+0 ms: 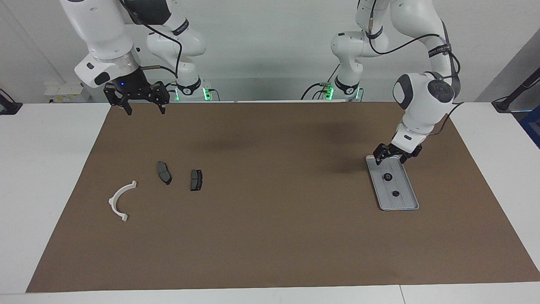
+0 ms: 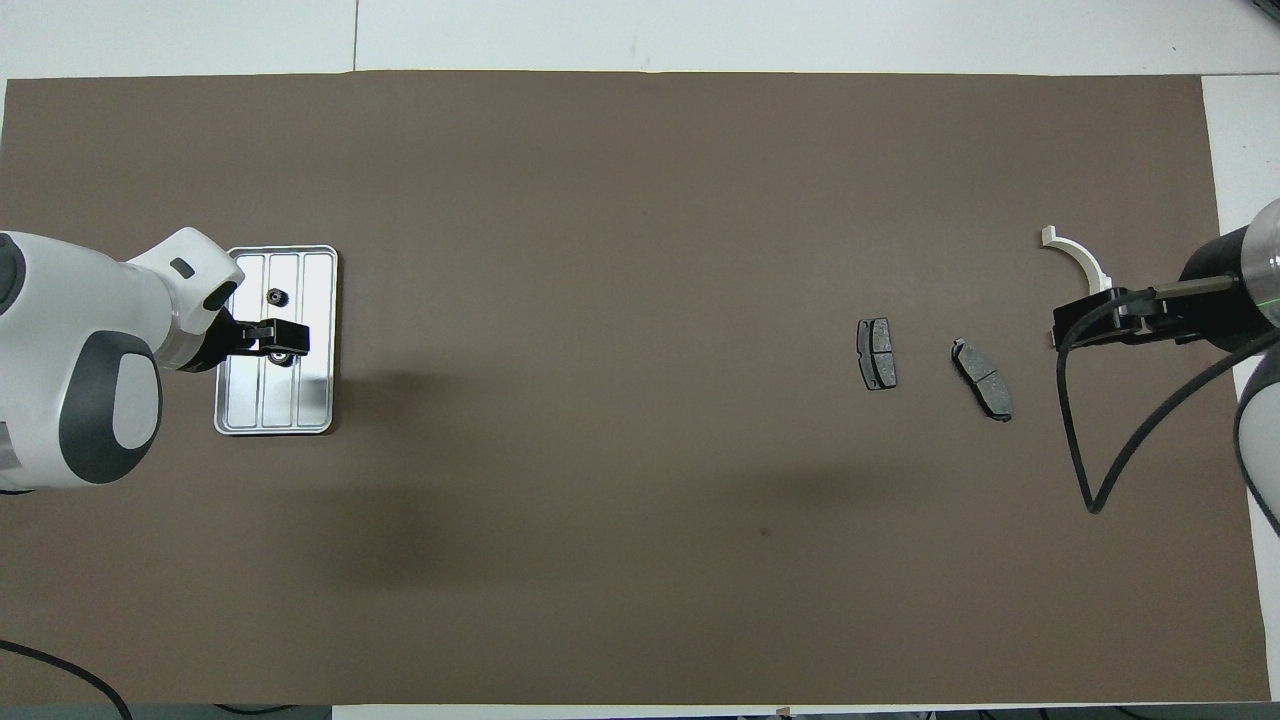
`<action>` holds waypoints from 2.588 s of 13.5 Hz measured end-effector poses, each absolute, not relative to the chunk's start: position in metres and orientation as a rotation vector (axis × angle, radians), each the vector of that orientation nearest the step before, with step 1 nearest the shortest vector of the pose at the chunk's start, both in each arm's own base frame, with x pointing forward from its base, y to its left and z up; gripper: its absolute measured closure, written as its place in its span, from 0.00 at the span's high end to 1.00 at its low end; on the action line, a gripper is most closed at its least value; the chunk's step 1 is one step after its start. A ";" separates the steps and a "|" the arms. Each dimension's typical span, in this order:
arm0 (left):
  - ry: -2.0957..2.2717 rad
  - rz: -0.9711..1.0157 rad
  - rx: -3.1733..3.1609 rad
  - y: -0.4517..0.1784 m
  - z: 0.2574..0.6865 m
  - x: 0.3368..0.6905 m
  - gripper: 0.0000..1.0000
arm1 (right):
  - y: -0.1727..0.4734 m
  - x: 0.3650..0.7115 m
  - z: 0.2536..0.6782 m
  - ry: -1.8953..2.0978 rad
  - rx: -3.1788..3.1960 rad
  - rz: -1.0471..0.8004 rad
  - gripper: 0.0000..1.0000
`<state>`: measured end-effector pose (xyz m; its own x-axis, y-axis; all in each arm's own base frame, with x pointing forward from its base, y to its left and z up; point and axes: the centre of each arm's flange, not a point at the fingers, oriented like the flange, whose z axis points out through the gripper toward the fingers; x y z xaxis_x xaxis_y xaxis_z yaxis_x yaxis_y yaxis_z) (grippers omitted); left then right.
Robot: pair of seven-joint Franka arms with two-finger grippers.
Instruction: Place bearing gear from tray to pile
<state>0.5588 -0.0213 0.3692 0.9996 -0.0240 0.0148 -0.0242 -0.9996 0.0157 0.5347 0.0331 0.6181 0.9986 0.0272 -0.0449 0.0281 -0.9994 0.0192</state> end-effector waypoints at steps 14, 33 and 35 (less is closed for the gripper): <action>-0.098 0.016 3.132 -0.002 0.308 0.572 0.92 | 0.029 0.525 0.639 0.029 3.122 -0.007 1.00; -0.111 0.010 3.131 -0.001 0.302 0.572 0.67 | 0.069 0.574 0.446 -0.229 3.136 0.094 1.00; -0.113 0.006 3.131 -0.002 0.301 0.571 0.59 | 0.079 0.583 0.423 -0.291 3.136 0.095 1.00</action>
<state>0.5715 -0.0020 0.3008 0.9974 -0.0720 0.0040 -0.0720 -0.9974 0.0084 0.5828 0.0789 0.4226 0.9811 -0.1843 0.0594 -0.1838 -0.9829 -0.0151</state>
